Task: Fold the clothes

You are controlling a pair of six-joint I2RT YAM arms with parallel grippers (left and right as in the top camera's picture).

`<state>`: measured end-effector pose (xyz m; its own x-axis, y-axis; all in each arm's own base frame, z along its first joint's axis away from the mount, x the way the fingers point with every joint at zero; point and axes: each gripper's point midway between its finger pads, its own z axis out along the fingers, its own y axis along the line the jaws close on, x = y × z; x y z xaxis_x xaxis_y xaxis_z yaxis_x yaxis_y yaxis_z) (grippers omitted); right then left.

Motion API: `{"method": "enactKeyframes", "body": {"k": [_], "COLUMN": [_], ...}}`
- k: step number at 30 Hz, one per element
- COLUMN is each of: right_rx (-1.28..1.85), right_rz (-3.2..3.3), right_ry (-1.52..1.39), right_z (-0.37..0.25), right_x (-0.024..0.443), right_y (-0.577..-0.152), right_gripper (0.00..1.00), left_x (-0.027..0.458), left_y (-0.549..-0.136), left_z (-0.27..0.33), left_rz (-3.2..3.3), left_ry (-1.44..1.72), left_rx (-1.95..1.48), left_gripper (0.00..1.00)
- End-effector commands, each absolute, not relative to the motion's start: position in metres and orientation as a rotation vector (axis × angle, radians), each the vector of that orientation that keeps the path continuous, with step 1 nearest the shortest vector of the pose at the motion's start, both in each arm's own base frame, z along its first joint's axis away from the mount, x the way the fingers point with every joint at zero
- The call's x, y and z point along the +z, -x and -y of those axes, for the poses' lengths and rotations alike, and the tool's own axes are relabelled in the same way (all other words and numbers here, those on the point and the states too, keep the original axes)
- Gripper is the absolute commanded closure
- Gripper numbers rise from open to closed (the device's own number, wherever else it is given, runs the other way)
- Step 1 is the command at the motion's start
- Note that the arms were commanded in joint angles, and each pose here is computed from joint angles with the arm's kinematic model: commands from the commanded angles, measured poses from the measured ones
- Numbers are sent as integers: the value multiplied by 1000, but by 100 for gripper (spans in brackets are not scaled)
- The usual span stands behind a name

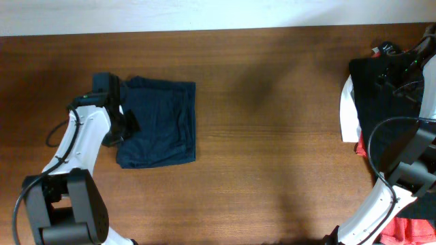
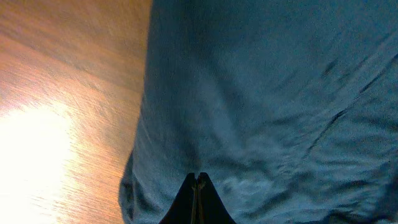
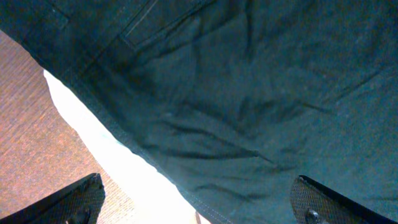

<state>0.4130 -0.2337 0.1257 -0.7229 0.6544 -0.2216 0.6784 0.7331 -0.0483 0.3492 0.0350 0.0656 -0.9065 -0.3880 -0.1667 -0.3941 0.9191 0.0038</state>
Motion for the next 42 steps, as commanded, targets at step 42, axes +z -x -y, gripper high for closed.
{"method": "enactKeyframes", "body": {"k": [42], "right_rx": [-198], "right_rz": [-2718], "right_ry": [-1056], "right_z": [236], "right_x": [138], "right_y": [-414], "right_gripper": [1], "left_x": [84], "left_y": [-452], "left_z": [-49], "left_rz": [-2643], "left_ry": [504], "left_rx": [62], "left_gripper": [98]}}
